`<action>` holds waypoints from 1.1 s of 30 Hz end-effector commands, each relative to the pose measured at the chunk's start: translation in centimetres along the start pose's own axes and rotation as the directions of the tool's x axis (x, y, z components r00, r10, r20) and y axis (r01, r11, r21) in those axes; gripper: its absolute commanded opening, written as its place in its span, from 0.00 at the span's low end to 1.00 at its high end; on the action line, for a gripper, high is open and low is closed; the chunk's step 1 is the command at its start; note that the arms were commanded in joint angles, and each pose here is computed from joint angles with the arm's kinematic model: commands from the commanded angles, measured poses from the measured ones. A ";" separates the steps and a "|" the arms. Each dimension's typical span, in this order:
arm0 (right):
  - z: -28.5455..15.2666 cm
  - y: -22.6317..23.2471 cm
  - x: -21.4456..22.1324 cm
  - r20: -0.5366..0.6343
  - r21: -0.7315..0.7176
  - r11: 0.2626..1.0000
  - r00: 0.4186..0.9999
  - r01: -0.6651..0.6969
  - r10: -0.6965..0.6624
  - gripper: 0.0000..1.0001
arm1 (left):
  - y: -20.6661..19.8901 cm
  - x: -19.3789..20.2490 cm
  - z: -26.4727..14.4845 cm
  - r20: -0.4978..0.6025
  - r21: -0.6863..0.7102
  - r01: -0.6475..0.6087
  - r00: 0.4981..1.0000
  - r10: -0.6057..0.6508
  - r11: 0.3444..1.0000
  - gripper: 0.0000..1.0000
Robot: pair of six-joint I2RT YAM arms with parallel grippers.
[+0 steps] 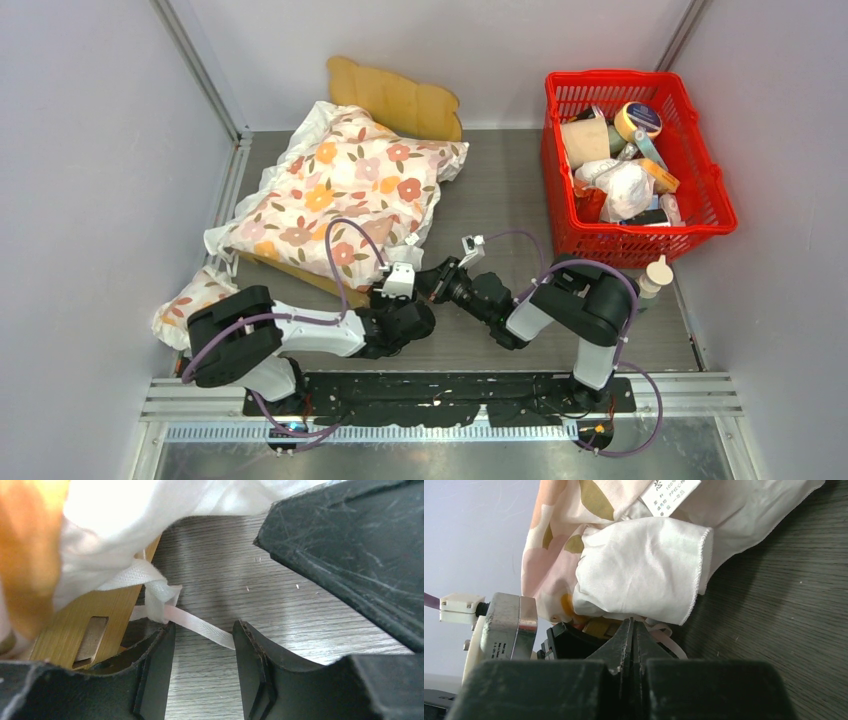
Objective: Set up the pet bed
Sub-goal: Tie the ropes to the bed frame.
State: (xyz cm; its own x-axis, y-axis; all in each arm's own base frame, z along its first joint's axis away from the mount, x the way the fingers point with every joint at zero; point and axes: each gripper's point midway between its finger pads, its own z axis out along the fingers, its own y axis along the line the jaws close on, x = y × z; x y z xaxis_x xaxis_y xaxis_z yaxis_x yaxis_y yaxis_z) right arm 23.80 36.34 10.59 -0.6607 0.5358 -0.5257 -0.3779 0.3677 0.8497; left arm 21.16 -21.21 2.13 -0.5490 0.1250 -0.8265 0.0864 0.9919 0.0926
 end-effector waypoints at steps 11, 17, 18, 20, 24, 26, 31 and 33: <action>-0.1 -0.1 -1.0 0.043 -0.020 1.000 0.999 0.017 -0.016 0.05 | -0.4 -1.8 -0.1 0.026 -0.030 0.000 1.000 0.000 1.000 0.00; 0.0 -0.6 -1.5 0.054 -0.003 1.000 0.998 0.020 -0.020 0.05 | 1.6 -1.9 -1.8 0.006 -0.025 -0.008 1.000 0.008 1.000 0.00; 0.0 -0.8 -1.6 0.056 0.006 1.000 0.998 0.020 -0.020 0.05 | 1.8 -1.8 -2.1 0.001 -0.019 -0.008 1.000 0.008 1.000 0.00; 0.0 -1.1 -1.8 0.058 0.012 1.000 0.998 0.021 -0.021 0.05 | 2.3 -1.6 -2.5 -0.005 -0.012 -0.003 1.000 0.003 1.000 0.00; 0.1 -1.6 -1.4 0.040 0.020 0.999 0.998 0.049 -0.050 0.05 | 2.7 -1.7 -3.0 0.000 0.007 0.001 1.000 -0.001 1.000 0.00; 0.3 -1.4 -0.8 0.007 0.000 0.998 0.998 0.068 -0.068 0.05 | 3.0 -1.7 -3.0 0.000 0.002 0.000 1.000 0.000 1.000 0.00; 0.8 -0.8 0.3 -0.049 -0.047 0.995 0.994 0.090 -0.092 0.96 | 3.6 -1.1 -3.2 -0.012 -0.006 0.003 1.000 -0.003 1.000 0.00; 1.0 -0.7 0.4 -0.052 -0.059 0.994 0.994 0.096 -0.099 0.95 | 3.6 -1.2 -3.2 -0.009 -0.007 0.011 1.000 -0.011 1.000 0.00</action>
State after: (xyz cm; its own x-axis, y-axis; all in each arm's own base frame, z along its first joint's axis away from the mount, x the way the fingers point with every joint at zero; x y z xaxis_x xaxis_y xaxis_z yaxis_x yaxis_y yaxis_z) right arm 24.45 35.77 8.17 -0.6696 0.4764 -0.5698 -0.3953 0.4209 0.8164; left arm 19.44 -18.30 4.81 -0.5709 0.1395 -0.8091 0.1028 0.9898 0.0982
